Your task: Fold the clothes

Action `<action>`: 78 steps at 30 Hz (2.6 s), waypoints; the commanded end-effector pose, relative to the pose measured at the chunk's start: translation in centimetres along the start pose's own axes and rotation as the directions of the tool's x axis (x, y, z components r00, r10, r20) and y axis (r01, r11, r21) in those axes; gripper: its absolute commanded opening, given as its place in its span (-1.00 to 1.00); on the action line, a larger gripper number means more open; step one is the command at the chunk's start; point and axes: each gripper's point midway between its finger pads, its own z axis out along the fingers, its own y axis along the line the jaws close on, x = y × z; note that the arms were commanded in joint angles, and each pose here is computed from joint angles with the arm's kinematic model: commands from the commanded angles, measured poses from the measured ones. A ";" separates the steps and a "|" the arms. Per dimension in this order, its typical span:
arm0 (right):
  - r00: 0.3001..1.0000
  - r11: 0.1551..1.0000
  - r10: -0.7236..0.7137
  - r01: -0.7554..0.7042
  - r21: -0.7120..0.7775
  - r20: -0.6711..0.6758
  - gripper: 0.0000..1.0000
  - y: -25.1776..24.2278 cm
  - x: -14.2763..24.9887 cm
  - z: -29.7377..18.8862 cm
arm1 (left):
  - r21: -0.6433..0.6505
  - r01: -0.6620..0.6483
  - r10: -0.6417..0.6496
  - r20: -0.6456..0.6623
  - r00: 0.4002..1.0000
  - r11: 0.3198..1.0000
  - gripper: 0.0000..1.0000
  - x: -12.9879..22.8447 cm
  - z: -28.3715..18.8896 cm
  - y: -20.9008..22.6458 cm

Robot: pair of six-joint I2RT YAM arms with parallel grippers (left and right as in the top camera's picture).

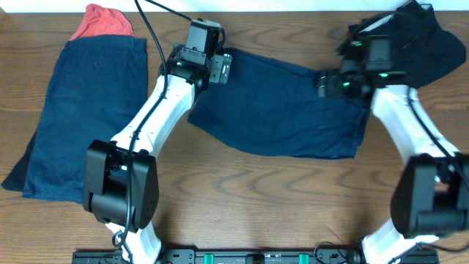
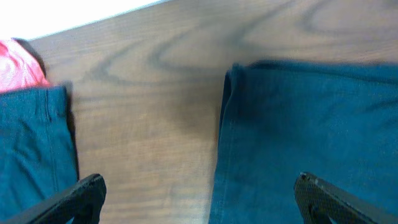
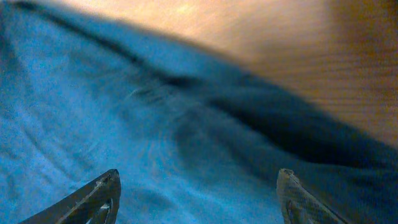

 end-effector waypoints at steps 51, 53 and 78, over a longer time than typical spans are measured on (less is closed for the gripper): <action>0.998 0.998 -0.056 0.056 -0.023 0.005 0.77 3.0 -1.8 -8.1 | 0.318 0.112 0.033 -0.419 0.907 0.941 -0.14 11.3 2.2 -0.7; 0.999 1.000 0.007 -0.007 0.002 -0.050 0.80 1.2 -0.5 -8.1 | 0.318 0.113 0.033 -0.420 0.907 0.941 -0.37 11.3 2.2 -0.7; 0.947 0.953 0.272 -0.240 0.187 -0.168 0.79 -9.4 7.2 -6.2 | 0.290 0.136 0.019 -0.475 0.880 0.947 -0.88 14.9 7.8 -1.4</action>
